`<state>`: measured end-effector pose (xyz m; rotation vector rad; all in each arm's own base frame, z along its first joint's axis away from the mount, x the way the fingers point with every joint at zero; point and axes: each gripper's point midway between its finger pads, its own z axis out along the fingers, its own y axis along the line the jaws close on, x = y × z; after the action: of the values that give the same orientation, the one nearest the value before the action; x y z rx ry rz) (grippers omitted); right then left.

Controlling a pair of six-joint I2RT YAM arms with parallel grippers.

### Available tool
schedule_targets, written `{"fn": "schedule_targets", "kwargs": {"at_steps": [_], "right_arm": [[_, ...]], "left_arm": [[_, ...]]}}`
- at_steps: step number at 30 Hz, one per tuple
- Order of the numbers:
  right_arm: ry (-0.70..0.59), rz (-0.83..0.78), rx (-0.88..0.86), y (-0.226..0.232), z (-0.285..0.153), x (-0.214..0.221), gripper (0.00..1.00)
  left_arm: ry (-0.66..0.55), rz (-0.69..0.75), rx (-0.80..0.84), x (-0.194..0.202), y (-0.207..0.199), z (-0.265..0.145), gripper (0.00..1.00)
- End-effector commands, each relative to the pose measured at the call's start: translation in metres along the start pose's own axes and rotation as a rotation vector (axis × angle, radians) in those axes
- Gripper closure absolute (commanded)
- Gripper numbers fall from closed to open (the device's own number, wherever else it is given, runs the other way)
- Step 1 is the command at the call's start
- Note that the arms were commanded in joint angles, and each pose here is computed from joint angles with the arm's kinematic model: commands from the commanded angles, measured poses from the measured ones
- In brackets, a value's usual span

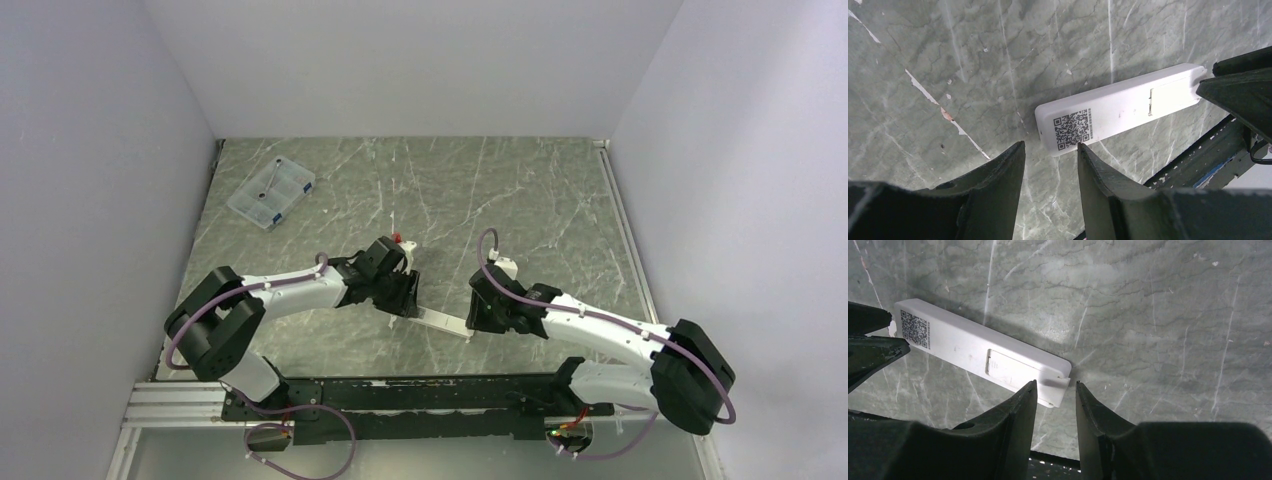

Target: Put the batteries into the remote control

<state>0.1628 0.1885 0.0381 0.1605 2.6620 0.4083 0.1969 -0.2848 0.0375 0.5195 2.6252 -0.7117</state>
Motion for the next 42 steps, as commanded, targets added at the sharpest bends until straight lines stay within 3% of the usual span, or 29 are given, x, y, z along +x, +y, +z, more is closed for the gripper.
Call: {"fn": "schedule_targets", "kwargs": {"at_steps": [1,28,42], "right_arm": [[-0.012,0.029,-0.01,0.003,0.002,-0.003,0.64],[0.037,0.11,-0.009,-0.003,0.0,0.013,0.69],[0.041,0.111,0.004,-0.001,0.004,0.011,0.78]], "left_arm": [[-0.033,0.029,0.043,-0.016,-0.013,-0.001,0.52],[-0.038,0.033,0.068,-0.014,-0.016,0.0,0.55],[-0.028,0.037,0.066,-0.01,-0.014,0.003,0.55]]}}
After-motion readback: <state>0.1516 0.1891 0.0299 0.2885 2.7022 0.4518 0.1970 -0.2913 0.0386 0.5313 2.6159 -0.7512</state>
